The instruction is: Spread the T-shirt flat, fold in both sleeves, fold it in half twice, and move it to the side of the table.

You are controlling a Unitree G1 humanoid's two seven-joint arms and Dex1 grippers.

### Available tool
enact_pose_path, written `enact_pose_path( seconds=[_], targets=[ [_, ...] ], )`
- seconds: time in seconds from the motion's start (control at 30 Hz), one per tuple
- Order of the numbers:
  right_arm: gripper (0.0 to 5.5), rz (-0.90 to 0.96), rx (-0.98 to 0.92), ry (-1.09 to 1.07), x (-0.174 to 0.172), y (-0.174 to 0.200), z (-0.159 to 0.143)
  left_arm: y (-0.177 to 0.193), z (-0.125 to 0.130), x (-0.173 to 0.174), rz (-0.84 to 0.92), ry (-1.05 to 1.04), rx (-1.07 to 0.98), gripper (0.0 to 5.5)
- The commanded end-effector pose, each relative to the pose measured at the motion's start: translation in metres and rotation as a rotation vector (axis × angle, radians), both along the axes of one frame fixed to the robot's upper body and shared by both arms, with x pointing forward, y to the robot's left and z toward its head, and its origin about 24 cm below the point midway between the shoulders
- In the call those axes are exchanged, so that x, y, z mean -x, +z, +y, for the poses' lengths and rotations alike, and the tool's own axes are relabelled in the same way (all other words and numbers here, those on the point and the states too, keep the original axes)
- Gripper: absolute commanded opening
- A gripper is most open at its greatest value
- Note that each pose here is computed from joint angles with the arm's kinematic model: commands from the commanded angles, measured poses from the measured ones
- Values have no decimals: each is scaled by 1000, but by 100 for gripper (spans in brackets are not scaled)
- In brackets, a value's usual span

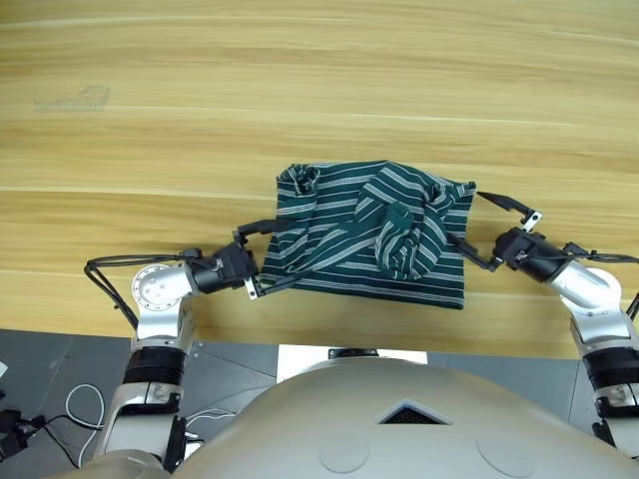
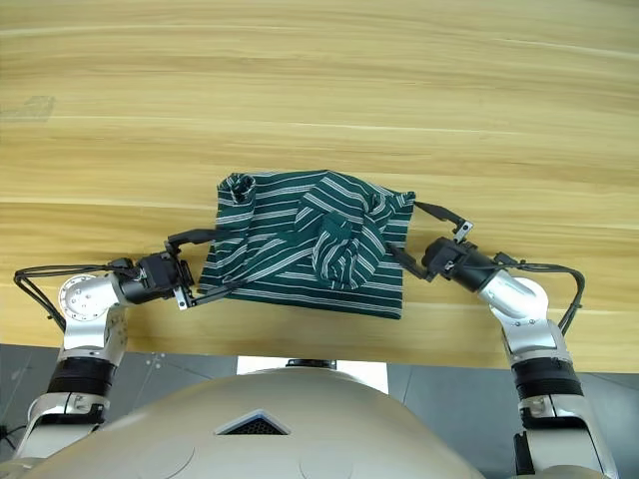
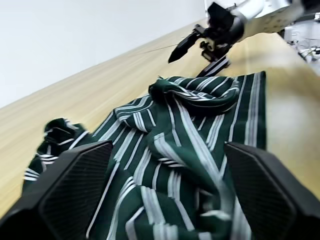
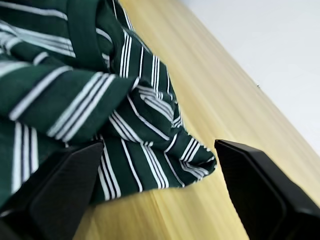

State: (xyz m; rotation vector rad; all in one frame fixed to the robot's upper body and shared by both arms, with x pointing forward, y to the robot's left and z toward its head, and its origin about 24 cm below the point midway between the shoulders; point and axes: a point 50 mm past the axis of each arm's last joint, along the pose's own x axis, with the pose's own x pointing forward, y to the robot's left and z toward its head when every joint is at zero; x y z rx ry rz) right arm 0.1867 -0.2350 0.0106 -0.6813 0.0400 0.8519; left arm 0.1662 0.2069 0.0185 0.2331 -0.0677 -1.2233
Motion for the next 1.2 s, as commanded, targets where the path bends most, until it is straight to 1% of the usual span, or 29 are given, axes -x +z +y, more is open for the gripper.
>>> enact_pose_path(
  seconds=[0.03, 0.13, 0.33, 0.47, 0.57, 0.63, 0.67, 0.7, 0.8, 1.0, 1.03, 1.07, 1.13, 1.2],
  targets=[
    [411, 4, 13, 15, -5, -5, 3, 19, 0, -6, -25, 28, 102, 415],
    [411, 8, 16, 20, -5, -8, 4, 25, -3, -6, -8, 28, 171, 415],
    [411, -19, 12, 33, -8, -7, 8, 0, -6, -5, 109, 36, 29, 415],
    [411, -28, 12, 44, -8, -5, 10, -13, -6, 1, 140, -4, -60, 415],
    [411, -37, 11, 50, -10, -3, 12, -19, -6, 1, 152, -11, -89, 415],
    [412, -41, 12, 50, -10, -2, 12, -19, -6, 1, 155, -13, -96, 398],
    [412, -42, 12, 51, -10, -2, 12, -20, -5, 2, 157, -12, -99, 378],
    [412, -43, 12, 50, -10, -2, 12, -20, -5, 2, 163, -12, -103, 370],
    [412, -46, 9, 47, -10, -2, 14, -21, -4, 4, 175, -16, -109, 324],
    [412, -35, 14, 47, -9, -5, 15, -19, -5, 3, 172, 14, -52, 228],
    [412, -32, 18, 48, -9, -6, 15, -19, -6, 3, 173, 17, -42, 219],
    [412, -28, 21, 52, -8, -7, 15, -18, -6, 2, 173, 21, -34, 195],
    [412, -19, 24, 65, -4, -9, 16, -18, -6, 1, 173, 33, -18, 173],
    [412, -15, 12, 93, 5, -2, 15, -16, -5, 0, 173, 52, 5, 138]
  ],
)
